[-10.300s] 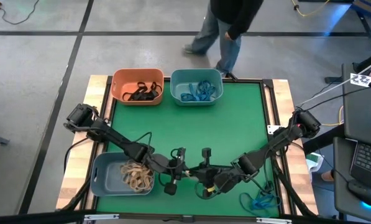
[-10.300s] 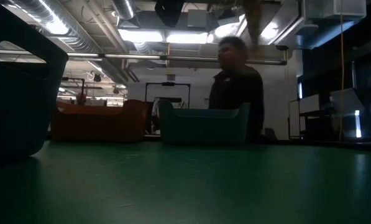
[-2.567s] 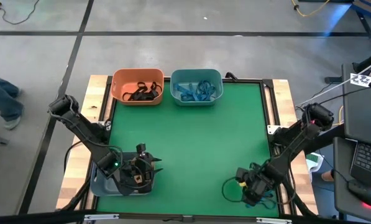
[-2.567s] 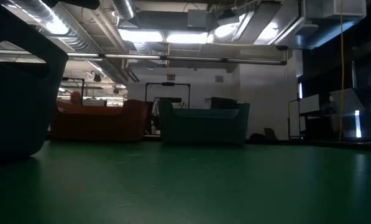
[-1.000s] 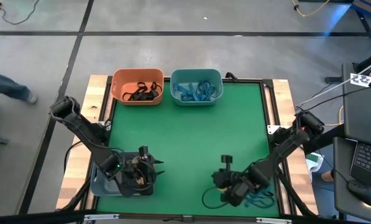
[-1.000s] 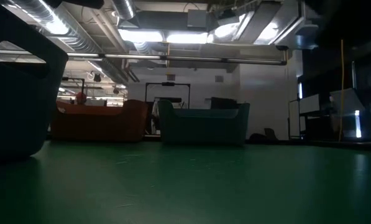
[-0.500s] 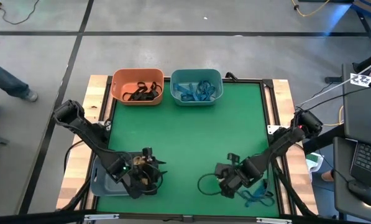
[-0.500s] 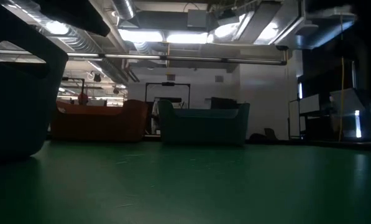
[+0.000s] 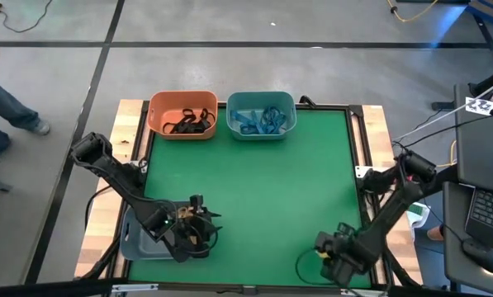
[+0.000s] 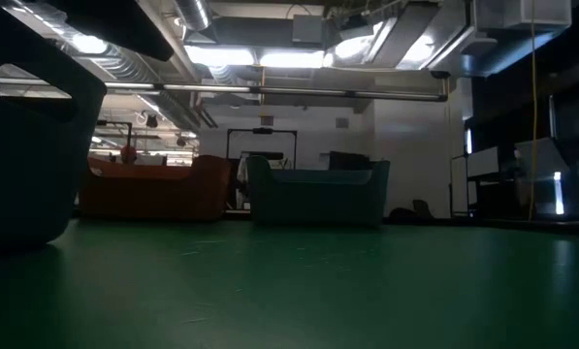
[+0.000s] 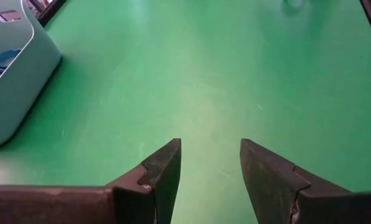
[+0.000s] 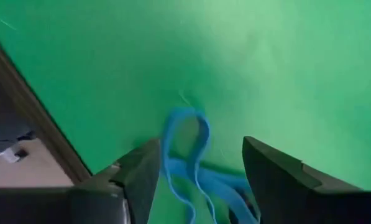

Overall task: Sort rubber bands into baskets
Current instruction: Put the blue rubber band into the green bin

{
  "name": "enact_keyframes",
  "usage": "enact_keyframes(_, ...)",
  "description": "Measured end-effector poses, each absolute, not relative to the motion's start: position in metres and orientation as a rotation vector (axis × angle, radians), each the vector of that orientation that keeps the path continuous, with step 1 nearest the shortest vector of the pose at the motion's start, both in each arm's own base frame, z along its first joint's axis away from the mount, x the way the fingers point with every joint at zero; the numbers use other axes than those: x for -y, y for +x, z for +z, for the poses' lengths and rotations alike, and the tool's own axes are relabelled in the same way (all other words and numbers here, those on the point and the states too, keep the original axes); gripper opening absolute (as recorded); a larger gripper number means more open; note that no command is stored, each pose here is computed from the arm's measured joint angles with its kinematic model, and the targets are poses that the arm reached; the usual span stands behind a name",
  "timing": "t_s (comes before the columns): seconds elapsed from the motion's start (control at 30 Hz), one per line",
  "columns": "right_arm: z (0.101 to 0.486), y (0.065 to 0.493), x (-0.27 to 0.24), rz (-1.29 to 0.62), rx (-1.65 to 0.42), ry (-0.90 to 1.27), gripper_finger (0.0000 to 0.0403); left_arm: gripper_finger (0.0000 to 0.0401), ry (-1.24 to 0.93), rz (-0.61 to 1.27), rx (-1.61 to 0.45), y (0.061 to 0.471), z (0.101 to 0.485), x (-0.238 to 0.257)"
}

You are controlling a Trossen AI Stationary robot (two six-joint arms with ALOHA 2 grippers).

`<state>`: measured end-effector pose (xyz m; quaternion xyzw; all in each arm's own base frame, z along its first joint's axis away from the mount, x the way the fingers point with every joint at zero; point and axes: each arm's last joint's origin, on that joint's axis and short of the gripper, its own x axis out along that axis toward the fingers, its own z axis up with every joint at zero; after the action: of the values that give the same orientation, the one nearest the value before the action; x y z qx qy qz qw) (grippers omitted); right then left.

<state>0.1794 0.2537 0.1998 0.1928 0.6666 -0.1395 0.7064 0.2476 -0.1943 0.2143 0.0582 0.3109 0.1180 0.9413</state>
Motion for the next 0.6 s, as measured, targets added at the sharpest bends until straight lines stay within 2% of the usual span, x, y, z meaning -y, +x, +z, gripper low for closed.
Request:
enact_keyframes(0.2, 0.182, 0.149, -0.262, -0.370, -1.494, 0.441, 0.0220, 0.0161, 0.124, 0.238, -0.636, 0.247, 0.214, 0.195)
enact_keyframes(0.3, 0.172, 0.138, -0.266, -0.338, -1.493, 0.445, 0.0214, 0.0161, 0.124, 0.237, -0.636, 0.247, 0.214, 0.195)
enact_keyframes(0.6, 0.149, 0.127, -0.260, -0.316, -1.485, 0.432, 0.0178, 0.0161, 0.124, 0.232, -0.635, 0.246, 0.214, 0.196)
